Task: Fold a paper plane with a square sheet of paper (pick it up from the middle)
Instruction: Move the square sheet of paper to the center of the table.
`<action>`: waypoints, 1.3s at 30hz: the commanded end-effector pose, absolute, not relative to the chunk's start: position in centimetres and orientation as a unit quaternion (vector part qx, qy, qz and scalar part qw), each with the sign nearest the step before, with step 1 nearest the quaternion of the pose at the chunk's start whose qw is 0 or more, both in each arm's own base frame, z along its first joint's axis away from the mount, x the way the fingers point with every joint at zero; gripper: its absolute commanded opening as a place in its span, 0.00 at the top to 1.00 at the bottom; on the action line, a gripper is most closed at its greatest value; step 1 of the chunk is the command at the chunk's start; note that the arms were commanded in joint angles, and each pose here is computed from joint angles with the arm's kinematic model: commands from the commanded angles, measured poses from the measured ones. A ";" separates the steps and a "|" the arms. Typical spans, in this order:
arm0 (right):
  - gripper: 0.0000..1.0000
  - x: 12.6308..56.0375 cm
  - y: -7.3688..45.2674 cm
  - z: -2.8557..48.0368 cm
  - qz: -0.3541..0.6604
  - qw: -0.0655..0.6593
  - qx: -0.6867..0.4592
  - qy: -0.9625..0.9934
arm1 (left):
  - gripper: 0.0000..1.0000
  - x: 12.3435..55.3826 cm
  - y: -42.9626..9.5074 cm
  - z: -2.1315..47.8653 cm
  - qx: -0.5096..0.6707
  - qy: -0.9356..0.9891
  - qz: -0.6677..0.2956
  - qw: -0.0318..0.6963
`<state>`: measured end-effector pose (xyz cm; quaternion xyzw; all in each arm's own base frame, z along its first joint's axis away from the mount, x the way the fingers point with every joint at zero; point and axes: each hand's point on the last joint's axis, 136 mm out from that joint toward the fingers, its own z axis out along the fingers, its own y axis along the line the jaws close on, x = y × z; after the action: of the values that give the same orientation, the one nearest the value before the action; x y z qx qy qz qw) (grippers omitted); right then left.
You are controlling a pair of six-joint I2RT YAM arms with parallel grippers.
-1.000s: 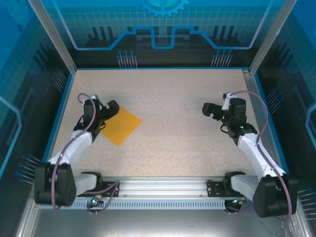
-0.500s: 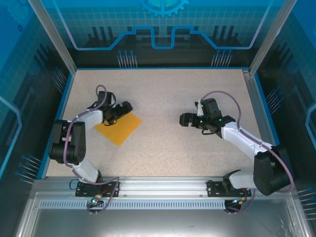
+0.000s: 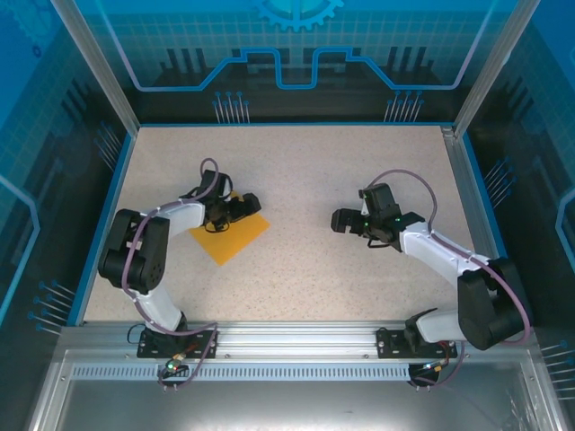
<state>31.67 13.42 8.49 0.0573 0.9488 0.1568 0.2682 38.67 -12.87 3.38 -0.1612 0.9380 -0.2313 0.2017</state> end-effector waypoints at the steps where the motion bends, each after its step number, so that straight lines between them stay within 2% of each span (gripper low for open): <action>1: 0.01 31.3 12.2 8.4 0.138 0.286 0.088 0.944 | 0.01 34.7 -16.1 -0.2 -0.125 0.958 -0.230 0.116; 7: 0.01 30.4 11.8 8.5 0.152 0.306 0.088 0.936 | 0.01 34.0 -21.0 -0.3 -0.071 0.964 -0.237 0.098; 15: 0.01 28.4 11.7 8.2 0.176 0.266 0.064 0.946 | 0.01 33.7 -27.3 0.9 -0.011 0.961 -0.258 0.097; 19: 0.01 27.8 11.7 8.4 0.186 0.266 0.066 0.944 | 0.01 34.0 -28.4 2.3 -0.006 0.957 -0.266 0.113; 25: 0.01 28.0 14.1 10.6 0.255 0.276 0.045 0.926 | 0.01 35.2 -26.8 6.9 -0.002 0.950 -0.248 0.188; 30: 0.01 28.7 16.7 11.6 0.291 0.282 0.024 0.914 | 0.01 35.2 -23.0 9.6 -0.034 0.941 -0.227 0.249; 39: 0.02 30.8 23.7 10.3 0.250 0.234 -0.055 0.938 | 0.01 33.5 -15.1 9.7 -0.117 0.916 -0.240 0.300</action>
<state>30.08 21.74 10.23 -0.0327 0.9343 0.2634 0.2381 33.70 -16.29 9.39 -0.1019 0.9244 -0.2367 0.2812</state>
